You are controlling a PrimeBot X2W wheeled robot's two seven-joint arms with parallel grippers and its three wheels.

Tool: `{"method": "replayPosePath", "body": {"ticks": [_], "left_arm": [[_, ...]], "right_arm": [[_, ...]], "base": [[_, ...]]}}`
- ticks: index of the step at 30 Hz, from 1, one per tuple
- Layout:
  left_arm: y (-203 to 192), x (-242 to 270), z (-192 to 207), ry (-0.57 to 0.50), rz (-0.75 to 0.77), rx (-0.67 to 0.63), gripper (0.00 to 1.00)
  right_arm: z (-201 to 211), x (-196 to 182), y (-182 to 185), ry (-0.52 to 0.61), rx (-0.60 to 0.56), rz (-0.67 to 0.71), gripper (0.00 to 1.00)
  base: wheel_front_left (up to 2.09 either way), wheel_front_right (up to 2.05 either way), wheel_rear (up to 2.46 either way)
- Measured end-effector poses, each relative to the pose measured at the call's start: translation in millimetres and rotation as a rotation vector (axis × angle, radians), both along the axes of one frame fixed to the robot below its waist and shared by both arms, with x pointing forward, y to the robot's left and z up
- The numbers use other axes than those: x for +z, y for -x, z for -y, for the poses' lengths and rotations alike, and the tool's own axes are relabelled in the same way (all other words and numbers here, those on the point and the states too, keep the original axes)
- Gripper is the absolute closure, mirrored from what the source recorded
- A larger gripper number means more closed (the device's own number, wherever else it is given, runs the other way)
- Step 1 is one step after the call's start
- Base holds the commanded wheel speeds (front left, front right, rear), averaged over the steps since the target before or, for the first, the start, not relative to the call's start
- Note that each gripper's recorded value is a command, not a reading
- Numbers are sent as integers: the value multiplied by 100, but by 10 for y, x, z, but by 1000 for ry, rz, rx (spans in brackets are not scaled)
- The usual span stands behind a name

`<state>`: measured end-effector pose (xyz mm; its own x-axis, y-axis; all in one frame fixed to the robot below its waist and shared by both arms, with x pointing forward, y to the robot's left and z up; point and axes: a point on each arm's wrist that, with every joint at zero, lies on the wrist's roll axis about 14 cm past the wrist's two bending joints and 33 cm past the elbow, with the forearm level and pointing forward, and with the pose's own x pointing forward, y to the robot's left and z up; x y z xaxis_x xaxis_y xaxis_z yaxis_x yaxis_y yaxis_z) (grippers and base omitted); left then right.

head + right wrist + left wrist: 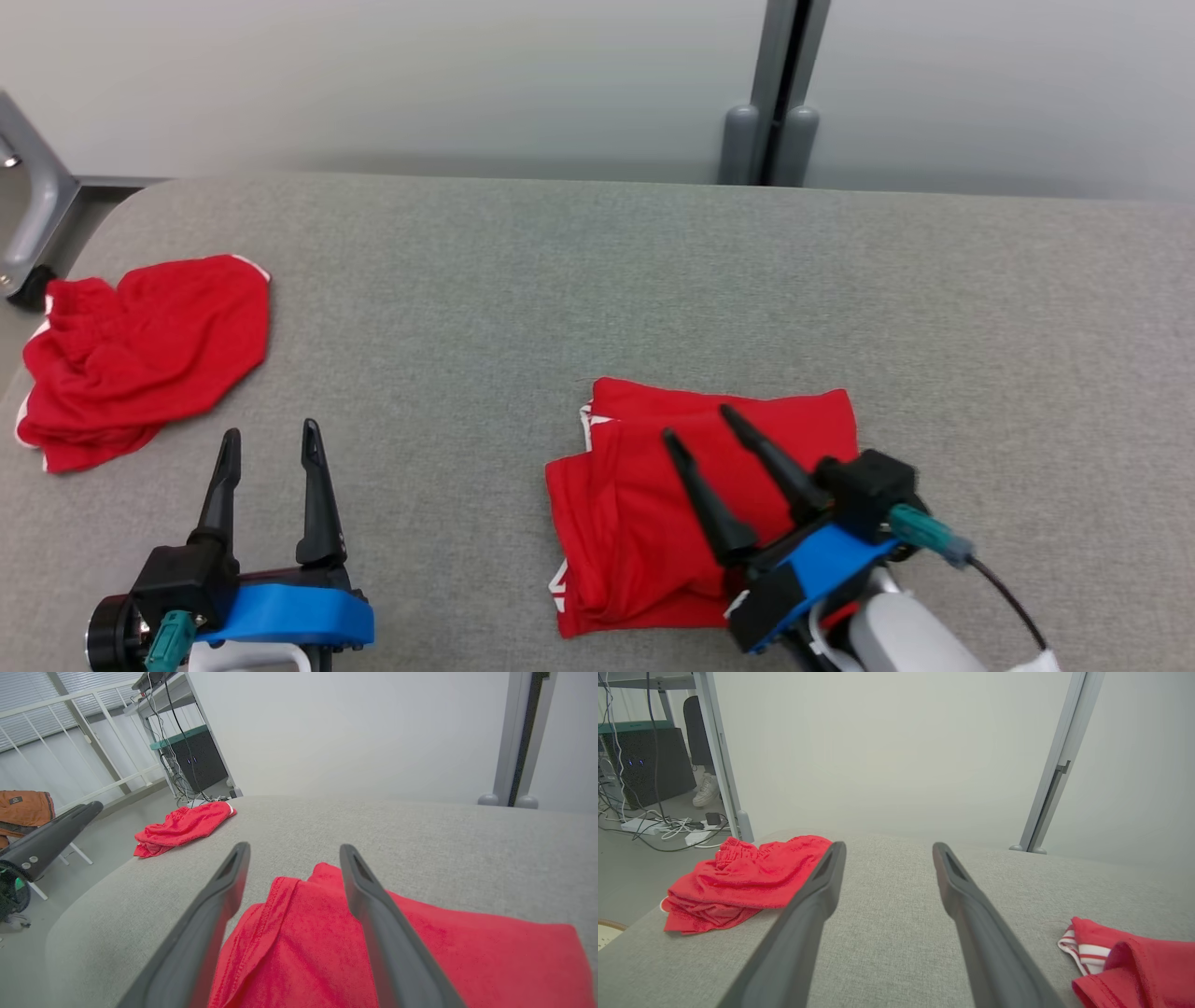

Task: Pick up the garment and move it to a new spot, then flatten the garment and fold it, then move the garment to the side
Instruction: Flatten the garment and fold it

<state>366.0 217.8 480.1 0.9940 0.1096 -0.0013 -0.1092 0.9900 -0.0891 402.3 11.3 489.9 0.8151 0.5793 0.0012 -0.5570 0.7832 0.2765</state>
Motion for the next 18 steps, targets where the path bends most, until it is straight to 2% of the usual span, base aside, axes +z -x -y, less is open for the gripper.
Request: {"method": "replayPosePath", "body": {"ticks": [6,12,18], "left_arm": [[-54,69,135,-4,23,-47,0],[-42,88,211,-6,29,-76,0],[-11,87,247,-17,28,-89,0]], "right_arm": [[685,201,-92,6,-217,85,0],[1350,304,3,37,-414,146,0],[1690,261,183,54,-511,142,0]], "base": [[0,0,0],[0,0,0],[0,0,0]]}}
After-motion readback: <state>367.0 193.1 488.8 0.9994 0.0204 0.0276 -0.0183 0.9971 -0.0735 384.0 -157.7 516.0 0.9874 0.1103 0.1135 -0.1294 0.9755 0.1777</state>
